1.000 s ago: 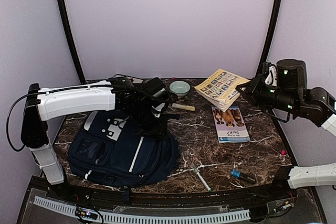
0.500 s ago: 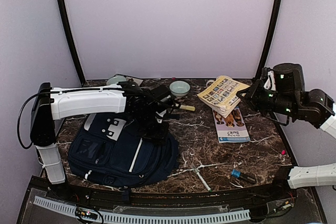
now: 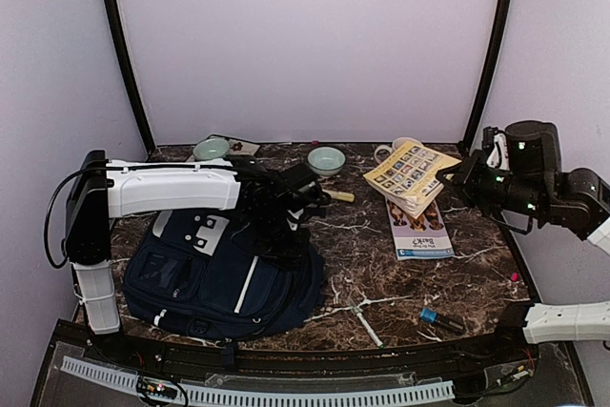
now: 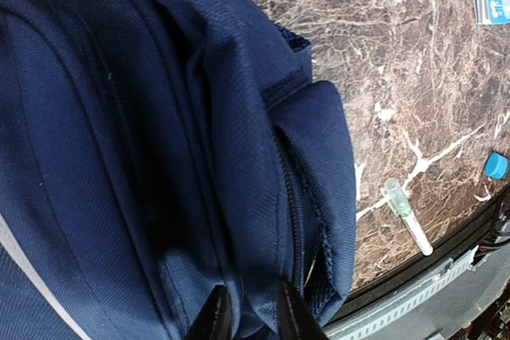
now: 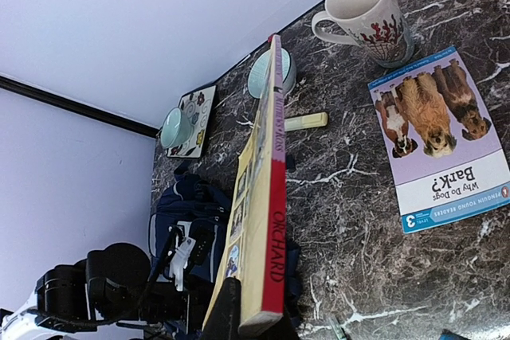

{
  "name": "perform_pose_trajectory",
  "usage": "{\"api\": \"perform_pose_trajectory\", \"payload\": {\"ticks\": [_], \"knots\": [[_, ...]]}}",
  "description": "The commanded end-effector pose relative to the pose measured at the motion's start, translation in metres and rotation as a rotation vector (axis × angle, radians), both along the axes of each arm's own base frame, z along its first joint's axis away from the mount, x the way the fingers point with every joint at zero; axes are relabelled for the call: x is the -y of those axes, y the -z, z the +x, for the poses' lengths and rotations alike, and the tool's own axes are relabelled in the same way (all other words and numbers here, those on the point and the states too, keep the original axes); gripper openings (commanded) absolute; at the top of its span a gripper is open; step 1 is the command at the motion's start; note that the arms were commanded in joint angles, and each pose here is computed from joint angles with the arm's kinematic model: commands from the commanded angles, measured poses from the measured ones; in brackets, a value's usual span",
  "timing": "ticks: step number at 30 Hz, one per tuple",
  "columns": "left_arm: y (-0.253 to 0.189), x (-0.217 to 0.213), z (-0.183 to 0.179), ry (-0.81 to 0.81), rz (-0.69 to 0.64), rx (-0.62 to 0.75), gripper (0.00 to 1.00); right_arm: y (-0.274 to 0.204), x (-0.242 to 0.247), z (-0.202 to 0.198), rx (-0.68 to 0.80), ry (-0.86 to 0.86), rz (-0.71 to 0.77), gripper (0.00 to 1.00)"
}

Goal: Pack the student bag
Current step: Pick up the largest pocket of the bag from the student bag.

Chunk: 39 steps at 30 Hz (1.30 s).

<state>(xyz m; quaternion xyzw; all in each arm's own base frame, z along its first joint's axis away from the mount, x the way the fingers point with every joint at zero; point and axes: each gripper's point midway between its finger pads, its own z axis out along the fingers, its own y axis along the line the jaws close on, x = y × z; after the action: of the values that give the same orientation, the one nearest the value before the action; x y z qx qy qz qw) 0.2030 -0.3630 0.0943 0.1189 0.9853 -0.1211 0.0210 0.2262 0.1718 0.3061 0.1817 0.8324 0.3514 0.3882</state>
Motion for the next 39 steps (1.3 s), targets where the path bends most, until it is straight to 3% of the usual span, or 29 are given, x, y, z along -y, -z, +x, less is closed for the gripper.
{"api": "perform_pose_trajectory", "payload": {"ticks": [1,7,11,23,39], "knots": [[0.001,0.006,-0.004,-0.018,-0.038,-0.033,0.22,-0.001,0.012,-0.002,0.016,0.039,0.017,0.0],[0.01,0.01,-0.006,-0.045,-0.043,-0.061,0.2,0.003,0.016,-0.006,0.01,0.046,0.026,0.0],[0.004,0.009,-0.003,-0.055,-0.045,-0.041,0.0,0.004,0.017,-0.008,0.007,0.048,0.03,0.0],[-0.067,0.006,0.011,-0.089,-0.129,0.077,0.0,0.012,0.011,-0.008,-0.01,0.026,0.039,0.0],[-0.086,-0.008,0.017,-0.096,-0.111,0.147,0.0,0.023,-0.021,0.002,-0.053,-0.062,0.03,0.0]]}}
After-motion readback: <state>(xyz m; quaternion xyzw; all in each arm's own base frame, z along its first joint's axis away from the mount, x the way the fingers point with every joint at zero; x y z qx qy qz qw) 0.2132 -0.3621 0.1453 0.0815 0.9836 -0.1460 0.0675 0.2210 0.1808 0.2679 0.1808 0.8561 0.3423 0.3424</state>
